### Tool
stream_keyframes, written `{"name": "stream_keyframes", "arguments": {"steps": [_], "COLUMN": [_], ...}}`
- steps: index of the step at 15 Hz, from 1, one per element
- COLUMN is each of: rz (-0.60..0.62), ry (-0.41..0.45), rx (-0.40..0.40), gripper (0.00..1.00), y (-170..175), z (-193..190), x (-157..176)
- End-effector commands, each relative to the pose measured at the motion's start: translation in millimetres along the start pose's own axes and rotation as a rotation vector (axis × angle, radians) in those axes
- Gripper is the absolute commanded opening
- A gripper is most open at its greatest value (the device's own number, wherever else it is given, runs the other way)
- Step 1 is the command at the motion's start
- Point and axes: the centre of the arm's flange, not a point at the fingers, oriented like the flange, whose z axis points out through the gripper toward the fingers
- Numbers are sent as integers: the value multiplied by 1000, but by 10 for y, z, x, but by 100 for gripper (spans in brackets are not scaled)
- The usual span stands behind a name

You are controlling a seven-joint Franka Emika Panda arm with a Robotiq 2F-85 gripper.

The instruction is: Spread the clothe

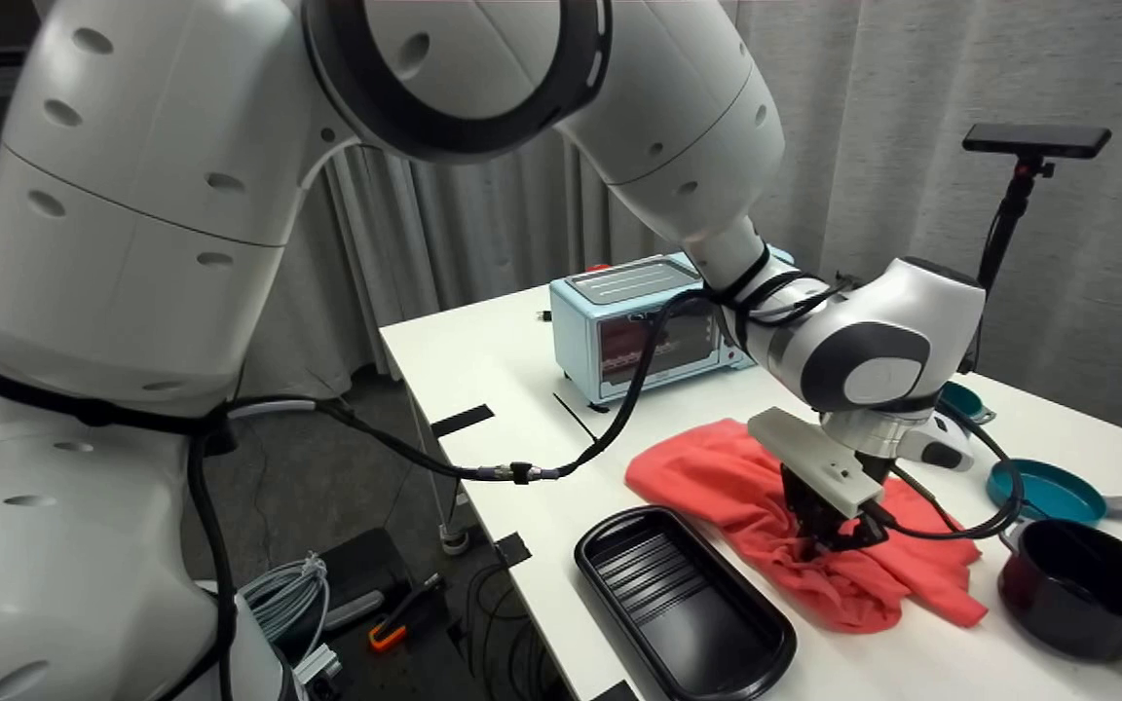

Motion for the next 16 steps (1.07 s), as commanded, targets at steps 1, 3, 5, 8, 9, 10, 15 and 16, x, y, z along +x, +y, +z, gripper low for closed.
{"name": "stream_keyframes", "arguments": {"steps": [1, 3, 5, 8, 9, 10, 15, 16], "rz": [2, -7, -22, -44, -50, -52, -63, -62], "ry": [-13, -14, -20, -30, -36, -38, -68, -70], "rx": [-41, -70, -93, -131, -137, -143, -145, -142], "gripper": [3, 3, 3, 11, 36, 37, 75, 82], "y": [37, 73, 116, 164, 179, 179, 150, 142], "z": [-264, -389, -534, -696, -713, -717, -641, -605], "x": [-131, -240, -385, -600, -649, -685, -810, -807]}}
